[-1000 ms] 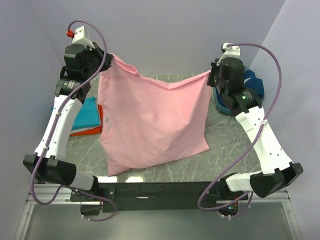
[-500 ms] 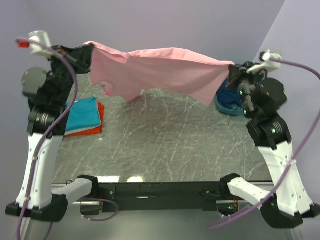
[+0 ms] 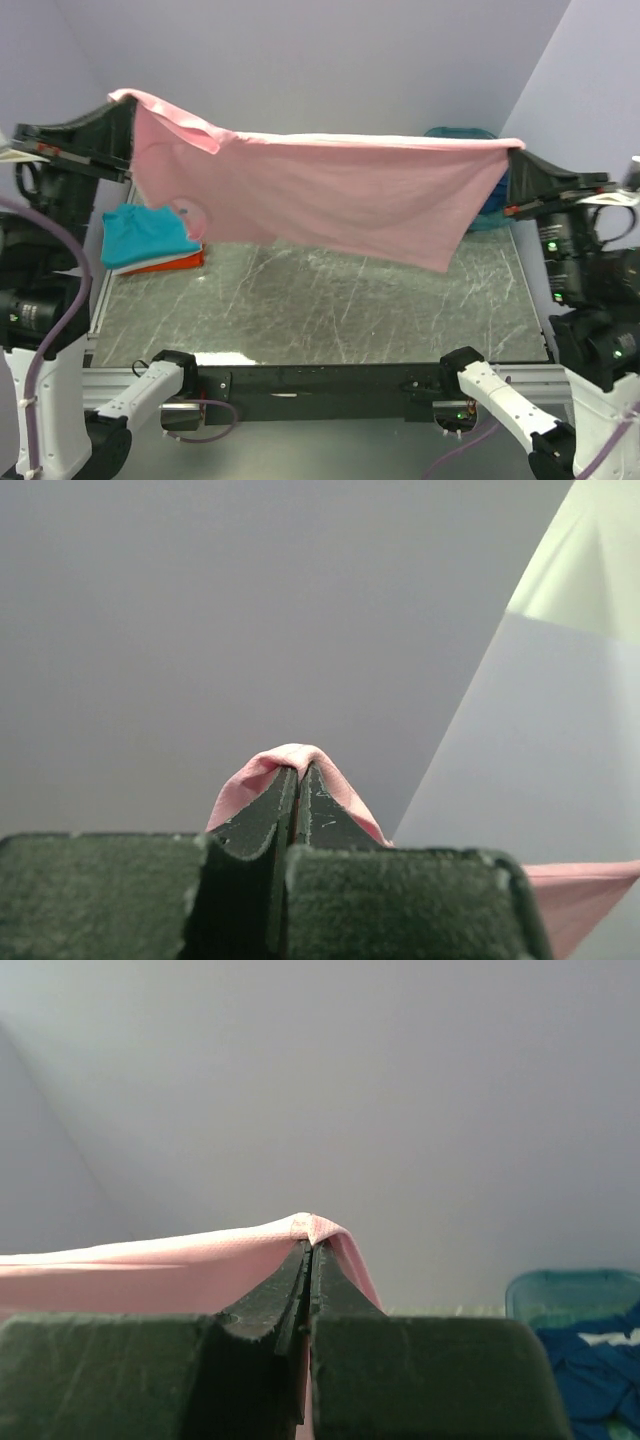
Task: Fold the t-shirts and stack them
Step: Flatten the tshirt out
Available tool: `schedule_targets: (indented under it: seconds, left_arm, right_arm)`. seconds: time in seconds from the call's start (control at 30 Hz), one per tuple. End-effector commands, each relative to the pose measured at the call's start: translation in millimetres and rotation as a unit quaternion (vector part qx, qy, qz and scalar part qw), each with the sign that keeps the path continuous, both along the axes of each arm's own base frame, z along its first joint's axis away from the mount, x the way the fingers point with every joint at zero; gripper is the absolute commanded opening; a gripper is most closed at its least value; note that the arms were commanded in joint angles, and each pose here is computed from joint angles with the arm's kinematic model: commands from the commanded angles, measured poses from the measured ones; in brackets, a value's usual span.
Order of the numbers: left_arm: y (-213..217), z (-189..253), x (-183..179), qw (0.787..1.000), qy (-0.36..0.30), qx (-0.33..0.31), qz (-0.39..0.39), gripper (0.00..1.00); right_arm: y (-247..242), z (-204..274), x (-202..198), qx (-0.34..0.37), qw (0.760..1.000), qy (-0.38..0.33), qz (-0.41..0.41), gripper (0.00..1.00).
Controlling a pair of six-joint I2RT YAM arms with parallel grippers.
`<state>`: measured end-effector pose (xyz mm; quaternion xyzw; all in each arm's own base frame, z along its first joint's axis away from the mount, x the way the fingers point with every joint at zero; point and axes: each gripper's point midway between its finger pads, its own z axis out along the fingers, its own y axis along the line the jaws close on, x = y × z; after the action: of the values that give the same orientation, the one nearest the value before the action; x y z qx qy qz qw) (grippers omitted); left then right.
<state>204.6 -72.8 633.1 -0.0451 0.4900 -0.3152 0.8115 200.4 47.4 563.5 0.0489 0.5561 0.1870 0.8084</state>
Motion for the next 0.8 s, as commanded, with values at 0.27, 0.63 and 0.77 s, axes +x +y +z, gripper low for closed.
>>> schedule_targets:
  seconds: [0.27, 0.63, 0.77]
  left_arm:
    - [-44, -117, 108, 0.984, 0.163, 0.020, -0.074, 0.01]
    - [-85, -305, 305, 0.932, 0.337, 0.076, -0.107, 0.02]
    - [-97, -356, 369, 0.906, 0.401, 0.059, -0.121, 0.61]
  right_arm:
    - [0, -137, 74, -0.028, 0.981, 0.180, -0.071, 0.00]
    - [-5, -335, 217, -0.072, 0.918, 0.384, -0.067, 0.00]
    - [0, -374, 258, -0.098, 0.876, 0.469, -0.055, 0.40]
